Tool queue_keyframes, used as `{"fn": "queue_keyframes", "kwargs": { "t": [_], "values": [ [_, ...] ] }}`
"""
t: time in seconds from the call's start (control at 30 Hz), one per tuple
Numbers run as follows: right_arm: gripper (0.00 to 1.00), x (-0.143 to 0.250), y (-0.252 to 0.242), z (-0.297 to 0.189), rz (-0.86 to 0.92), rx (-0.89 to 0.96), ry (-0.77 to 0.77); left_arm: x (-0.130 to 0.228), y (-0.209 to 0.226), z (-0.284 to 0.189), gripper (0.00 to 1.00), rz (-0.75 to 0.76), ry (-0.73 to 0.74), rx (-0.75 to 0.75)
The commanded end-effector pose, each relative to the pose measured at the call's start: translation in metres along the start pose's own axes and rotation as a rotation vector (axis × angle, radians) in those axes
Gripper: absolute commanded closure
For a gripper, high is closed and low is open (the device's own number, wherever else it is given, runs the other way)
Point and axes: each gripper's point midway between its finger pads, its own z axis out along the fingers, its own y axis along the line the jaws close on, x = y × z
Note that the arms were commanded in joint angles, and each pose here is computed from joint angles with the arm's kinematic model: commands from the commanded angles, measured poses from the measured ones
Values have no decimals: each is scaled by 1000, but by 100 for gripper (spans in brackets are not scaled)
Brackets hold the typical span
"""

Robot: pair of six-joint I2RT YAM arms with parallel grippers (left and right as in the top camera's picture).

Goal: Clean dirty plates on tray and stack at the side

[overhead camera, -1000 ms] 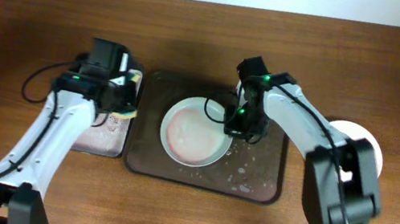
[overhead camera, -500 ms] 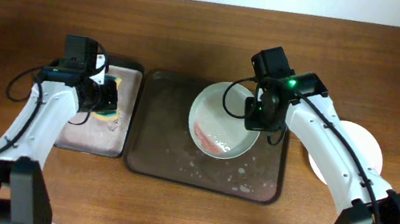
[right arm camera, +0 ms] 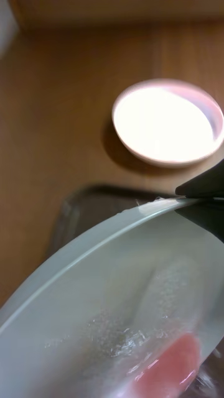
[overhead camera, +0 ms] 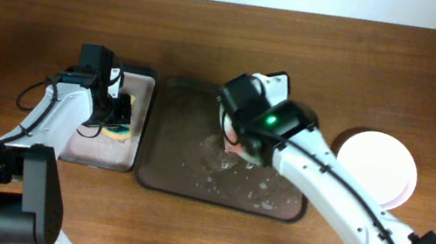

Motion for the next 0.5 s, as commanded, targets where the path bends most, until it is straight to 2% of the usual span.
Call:
{"fn": "queue_keyframes", "kwargs": {
  "t": [0.0, 0.2, 0.47],
  "values": [
    [96, -24, -26, -32, -23, 237, -197, 0, 0, 4, 100, 16, 7, 6],
    [96, -36, -19, -64, -50, 326, -339, 4, 1, 9, 100, 15, 27, 4],
    [96, -38, -21, -66, -46, 336, -349, 4, 1, 10, 100, 15, 30, 3]
  ]
}}
